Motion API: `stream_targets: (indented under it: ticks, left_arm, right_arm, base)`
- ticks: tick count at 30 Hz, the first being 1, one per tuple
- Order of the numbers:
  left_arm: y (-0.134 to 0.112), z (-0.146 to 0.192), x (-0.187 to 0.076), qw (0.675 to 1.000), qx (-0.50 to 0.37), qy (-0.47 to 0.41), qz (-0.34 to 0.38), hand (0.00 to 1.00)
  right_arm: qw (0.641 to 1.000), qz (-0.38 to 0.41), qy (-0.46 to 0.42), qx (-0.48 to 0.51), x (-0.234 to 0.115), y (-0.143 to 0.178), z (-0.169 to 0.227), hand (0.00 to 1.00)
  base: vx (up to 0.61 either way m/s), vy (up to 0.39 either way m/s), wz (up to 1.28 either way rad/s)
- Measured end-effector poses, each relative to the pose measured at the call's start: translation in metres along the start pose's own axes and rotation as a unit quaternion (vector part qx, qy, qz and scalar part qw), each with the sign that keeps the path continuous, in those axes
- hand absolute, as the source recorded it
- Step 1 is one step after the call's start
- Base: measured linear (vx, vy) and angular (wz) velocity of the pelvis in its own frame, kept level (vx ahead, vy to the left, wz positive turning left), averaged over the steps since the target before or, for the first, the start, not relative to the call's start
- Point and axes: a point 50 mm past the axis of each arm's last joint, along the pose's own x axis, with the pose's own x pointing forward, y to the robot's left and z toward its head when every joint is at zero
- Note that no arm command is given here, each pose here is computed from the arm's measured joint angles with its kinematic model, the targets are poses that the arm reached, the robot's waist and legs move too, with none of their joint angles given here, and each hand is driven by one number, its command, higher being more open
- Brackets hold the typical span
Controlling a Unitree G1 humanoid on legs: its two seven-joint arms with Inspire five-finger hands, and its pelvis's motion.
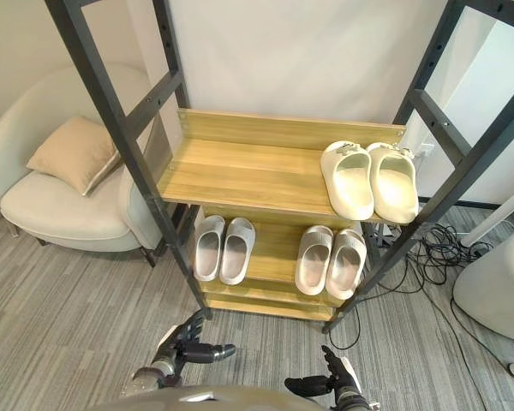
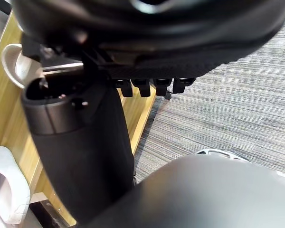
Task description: Organize the slippers on the shoe rack
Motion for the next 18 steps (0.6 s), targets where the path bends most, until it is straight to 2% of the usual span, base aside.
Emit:
stream_targets:
  ticks: [8, 15, 18]
  left_arm:
    - [0.014, -0.009, 0.0, 0.997, -0.015, 0.019, 0.071, 1.0]
    - [0.015, -0.004, 0.005, 0.995, -0.035, 0.016, 0.09, 1.0]
    - [0.015, -0.001, 0.007, 0.995, -0.034, 0.009, 0.091, 1.0]
  right_arm:
    - [1.0, -0.003, -0.008, 0.005, 0.003, -0.001, 0.006, 1.0]
    - [1.0, -0.013, -0.017, 0.003, 0.011, -0.006, 0.02, 1.0]
    - [1.0, -0.02, -0.022, -0.001, 0.013, -0.01, 0.025, 1.0]
  base:
    - [0.01, 0.001, -0.01]
    - [-0.03, 0.01, -0.21]
    - [-0.09, 0.0, 0.29]
